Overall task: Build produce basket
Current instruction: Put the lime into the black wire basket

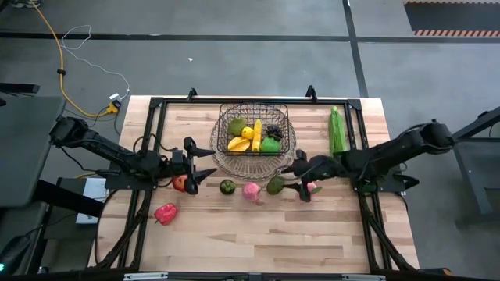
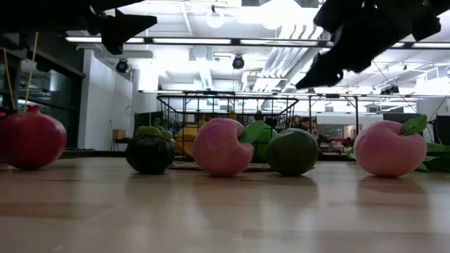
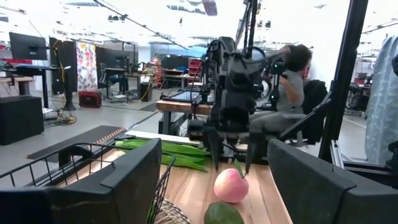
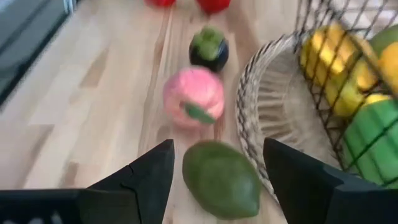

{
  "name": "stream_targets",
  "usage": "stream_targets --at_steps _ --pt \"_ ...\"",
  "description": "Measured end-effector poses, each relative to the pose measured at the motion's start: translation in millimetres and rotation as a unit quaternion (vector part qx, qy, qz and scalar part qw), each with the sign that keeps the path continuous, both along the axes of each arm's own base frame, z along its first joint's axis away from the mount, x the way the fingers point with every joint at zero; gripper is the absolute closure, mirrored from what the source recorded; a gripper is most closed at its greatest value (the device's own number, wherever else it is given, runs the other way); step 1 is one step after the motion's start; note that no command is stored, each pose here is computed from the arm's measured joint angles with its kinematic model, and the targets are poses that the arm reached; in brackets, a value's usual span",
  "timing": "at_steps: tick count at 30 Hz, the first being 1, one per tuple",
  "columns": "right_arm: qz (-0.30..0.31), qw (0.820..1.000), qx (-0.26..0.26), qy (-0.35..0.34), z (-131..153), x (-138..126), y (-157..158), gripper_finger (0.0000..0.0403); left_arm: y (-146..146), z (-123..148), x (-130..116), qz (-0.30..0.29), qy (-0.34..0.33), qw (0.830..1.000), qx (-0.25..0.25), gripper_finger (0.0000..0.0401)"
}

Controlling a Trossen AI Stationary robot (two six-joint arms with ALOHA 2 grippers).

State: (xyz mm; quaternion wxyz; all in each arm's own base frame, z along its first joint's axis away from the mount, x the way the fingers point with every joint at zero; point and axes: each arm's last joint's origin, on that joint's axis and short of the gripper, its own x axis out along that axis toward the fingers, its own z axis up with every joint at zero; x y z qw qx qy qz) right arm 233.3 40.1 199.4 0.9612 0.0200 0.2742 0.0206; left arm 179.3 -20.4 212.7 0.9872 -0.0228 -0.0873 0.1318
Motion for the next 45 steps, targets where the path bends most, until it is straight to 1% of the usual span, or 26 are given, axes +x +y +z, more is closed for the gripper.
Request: stream_targets --at_steps 8,12,15,19,25,29,32,37,41,45 --pt "0.018 0.998 -0.03 0.047 -17.4 22.2 6.2 0.0165 0.0 -0.1 0.0 0.0 0.0 1.0 0.0 0.0121" --pt "0.01 0.995 -0.026 0.096 -21.2 31.4 8.0 0.0163 0.0 -0.2 0.1 0.0 0.001 1.0 0.002 0.0121" --pt "0.004 0.991 -0.022 0.136 -19.6 38.5 9.5 0.0152 0.0 -0.1 0.0 0.0 0.002 1.0 0.004 0.0121" --pt "0.004 0.983 -0.029 0.179 -16.5 46.6 11.1 0.0126 0.0 -0.3 0.1 0.001 0.002 1.0 0.004 0.0121" --pt "0.013 0.982 -0.039 0.183 -12.2 55.3 12.8 0.0089 0.0 -0.4 0.1 0.0 0.003 1.0 0.001 0.0121" --pt "0.013 0.979 -0.042 0.199 -19.7 55.3 12.7 0.0078 0.0 -0.7 0.1 0.0 0.004 1.0 0.002 0.0121" --pt "0.017 0.976 -0.054 0.211 -27.8 57.5 12.6 0.0075 0.0 -0.8 0.2 0.0 0.004 1.0 0.001 0.0121" --pt "0.019 0.971 -0.093 0.22 -41.8 63.4 12.4 0.0075 0.0 -0.8 0.2 0.0 0.004 1.0 0.001 0.0121" --pt "0.02 0.968 -0.102 0.229 -54.0 67.9 12.9 0.0075 0.0 -0.8 0.2 0.0 0.004 1.0 0.001 0.0121" --pt "0.02 0.967 -0.103 0.231 -60.5 70.6 13.5 0.0075 0.0 -0.8 0.2 0.0 0.004 1.0 0.001 0.0121"
